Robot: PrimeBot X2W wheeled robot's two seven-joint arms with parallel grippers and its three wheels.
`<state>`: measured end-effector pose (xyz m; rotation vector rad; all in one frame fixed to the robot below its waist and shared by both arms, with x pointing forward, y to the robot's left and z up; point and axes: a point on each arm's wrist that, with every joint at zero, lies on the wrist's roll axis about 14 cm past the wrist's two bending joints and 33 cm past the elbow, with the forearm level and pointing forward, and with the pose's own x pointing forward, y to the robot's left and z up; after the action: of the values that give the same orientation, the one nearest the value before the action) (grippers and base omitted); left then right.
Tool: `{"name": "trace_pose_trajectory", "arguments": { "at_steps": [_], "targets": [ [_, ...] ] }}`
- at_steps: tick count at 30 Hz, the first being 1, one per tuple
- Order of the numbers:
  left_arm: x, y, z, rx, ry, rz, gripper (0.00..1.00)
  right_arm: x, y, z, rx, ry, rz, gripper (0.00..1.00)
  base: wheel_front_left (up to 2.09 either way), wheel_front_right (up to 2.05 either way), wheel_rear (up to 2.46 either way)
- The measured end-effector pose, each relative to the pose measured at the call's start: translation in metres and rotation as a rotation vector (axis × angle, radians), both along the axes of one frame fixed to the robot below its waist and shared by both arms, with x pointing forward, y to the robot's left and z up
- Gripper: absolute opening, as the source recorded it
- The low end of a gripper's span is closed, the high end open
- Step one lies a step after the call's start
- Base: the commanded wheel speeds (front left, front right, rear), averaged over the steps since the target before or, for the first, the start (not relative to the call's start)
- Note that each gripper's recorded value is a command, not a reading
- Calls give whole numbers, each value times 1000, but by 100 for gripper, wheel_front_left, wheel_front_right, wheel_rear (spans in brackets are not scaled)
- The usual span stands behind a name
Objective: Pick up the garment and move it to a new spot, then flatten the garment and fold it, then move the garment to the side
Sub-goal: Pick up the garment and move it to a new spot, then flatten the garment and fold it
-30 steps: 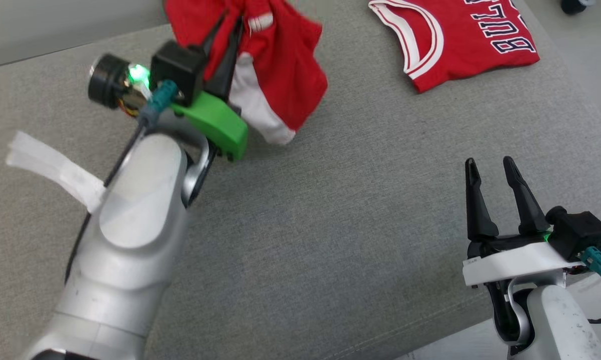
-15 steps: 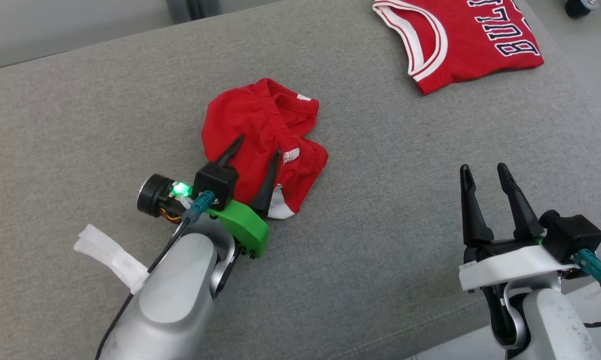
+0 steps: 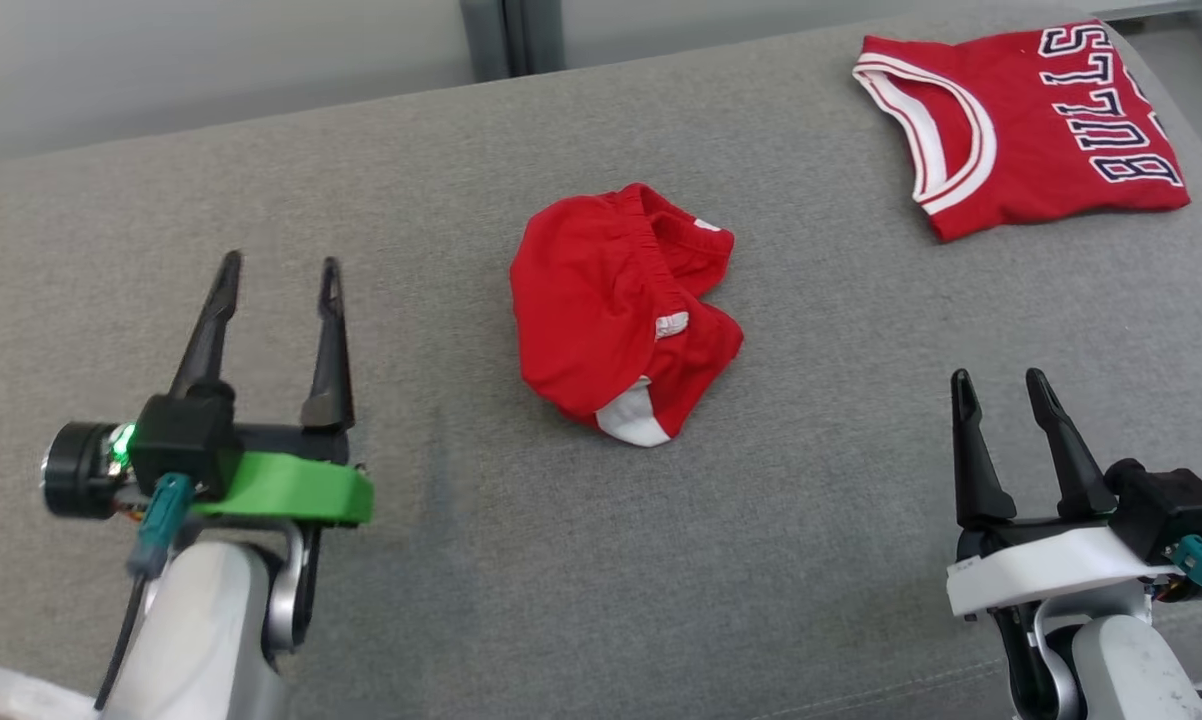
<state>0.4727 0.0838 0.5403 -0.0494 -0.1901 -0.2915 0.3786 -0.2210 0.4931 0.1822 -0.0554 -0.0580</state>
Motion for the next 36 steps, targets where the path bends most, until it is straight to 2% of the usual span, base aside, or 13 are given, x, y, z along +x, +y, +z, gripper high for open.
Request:
{"name": "trace_pose_trajectory", "arguments": {
  "at_steps": [9,13,20,36],
  "targets": [
    [-48,90,-3,8,13,260,100,11,25,3,0,-14,81,100,0,0,0],
    [-68,109,-17,8,58,317,100,13,34,2,-2,-14,113,100,0,0,0],
    [-90,125,-26,9,88,372,100,11,46,-1,-2,-2,151,100,0,0,0],
    [-96,130,-24,2,80,384,100,6,58,-7,0,18,190,100,0,0,0]
  ]
}}
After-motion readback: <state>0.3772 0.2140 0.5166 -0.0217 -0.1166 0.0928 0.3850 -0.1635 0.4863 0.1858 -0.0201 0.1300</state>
